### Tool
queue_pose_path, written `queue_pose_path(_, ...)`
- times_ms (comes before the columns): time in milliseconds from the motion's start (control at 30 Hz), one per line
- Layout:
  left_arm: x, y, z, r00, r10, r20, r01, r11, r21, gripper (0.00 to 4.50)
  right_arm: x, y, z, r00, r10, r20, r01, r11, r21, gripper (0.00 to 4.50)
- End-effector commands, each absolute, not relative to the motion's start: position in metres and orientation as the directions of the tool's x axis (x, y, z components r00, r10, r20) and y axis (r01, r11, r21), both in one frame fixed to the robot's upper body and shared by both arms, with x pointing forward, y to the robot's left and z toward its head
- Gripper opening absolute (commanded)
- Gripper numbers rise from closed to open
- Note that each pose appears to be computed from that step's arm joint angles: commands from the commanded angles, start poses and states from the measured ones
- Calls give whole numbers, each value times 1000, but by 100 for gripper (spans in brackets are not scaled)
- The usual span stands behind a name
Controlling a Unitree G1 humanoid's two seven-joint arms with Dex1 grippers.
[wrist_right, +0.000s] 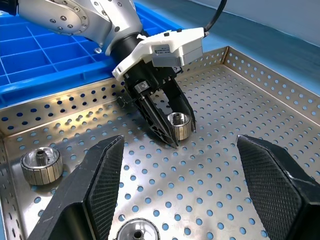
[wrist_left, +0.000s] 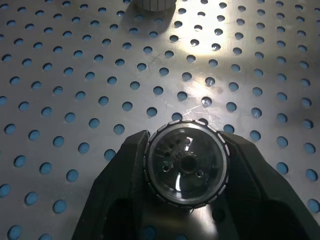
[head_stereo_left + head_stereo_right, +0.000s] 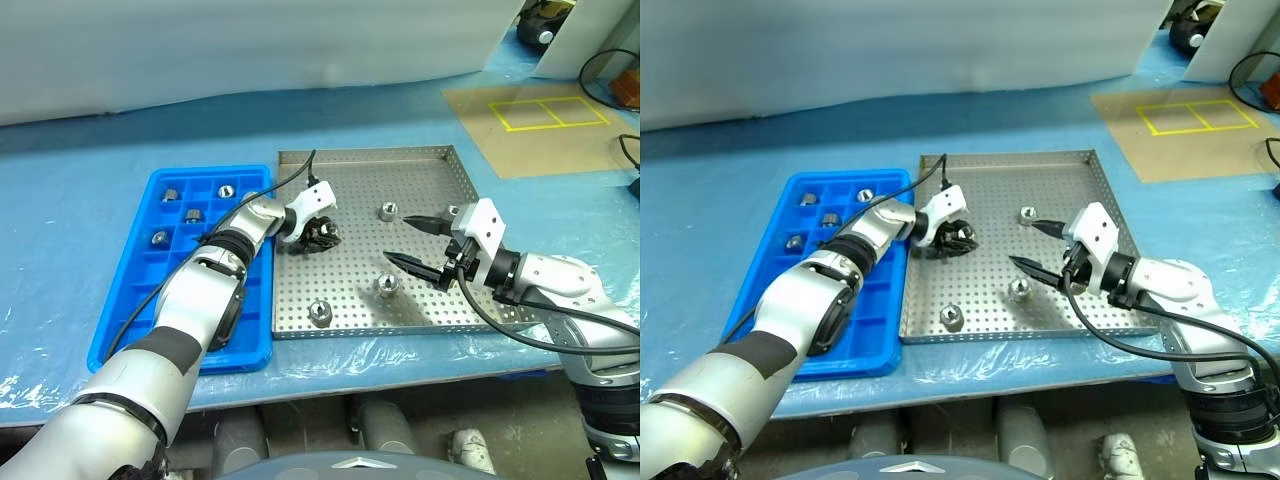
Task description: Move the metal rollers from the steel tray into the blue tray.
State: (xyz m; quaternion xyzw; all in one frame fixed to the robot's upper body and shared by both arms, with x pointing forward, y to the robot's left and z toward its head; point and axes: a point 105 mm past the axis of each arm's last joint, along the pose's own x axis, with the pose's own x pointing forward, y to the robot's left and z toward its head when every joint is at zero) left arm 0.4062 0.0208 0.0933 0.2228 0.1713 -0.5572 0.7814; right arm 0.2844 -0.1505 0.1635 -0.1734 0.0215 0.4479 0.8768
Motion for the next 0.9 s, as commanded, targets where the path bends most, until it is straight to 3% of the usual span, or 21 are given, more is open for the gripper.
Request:
queue_pose_path(33, 408, 27, 99, 319, -801, -507, 948, 282, 151, 177, 287, -149, 171, 595, 785, -169, -787, 528, -318, 368)
queue_pose_path(233, 412, 29, 126, 310, -850, -426, 951, 269, 154, 177, 291, -146, 172, 580, 798, -163, -797, 513, -319, 368)
queue_pose_path(367, 413, 29, 190, 253, -944, -212, 965, 229, 131, 177, 294, -139, 172, 551, 819, -161, -815, 487, -315, 368)
queue_pose_path(467, 406, 62, 247, 184, -979, -92, 971, 166, 172, 177, 300, -126, 171, 493, 855, -160, -847, 431, -311, 368)
queue_pose_path(533, 405, 83, 264, 203, -977, -61, 964, 189, 189, 177, 305, -117, 173, 458, 875, -154, -862, 396, -316, 368)
queue_pose_path(767, 381, 188, 259, 418, -895, -156, 899, 383, 214, 177, 326, -69, 187, 266, 956, -120, -906, 206, -370, 368)
queue_pose_path(900, 354, 216, 257, 510, -846, -156, 855, 479, 199, 177, 332, -43, 191, 151, 982, -113, -919, 97, -383, 368)
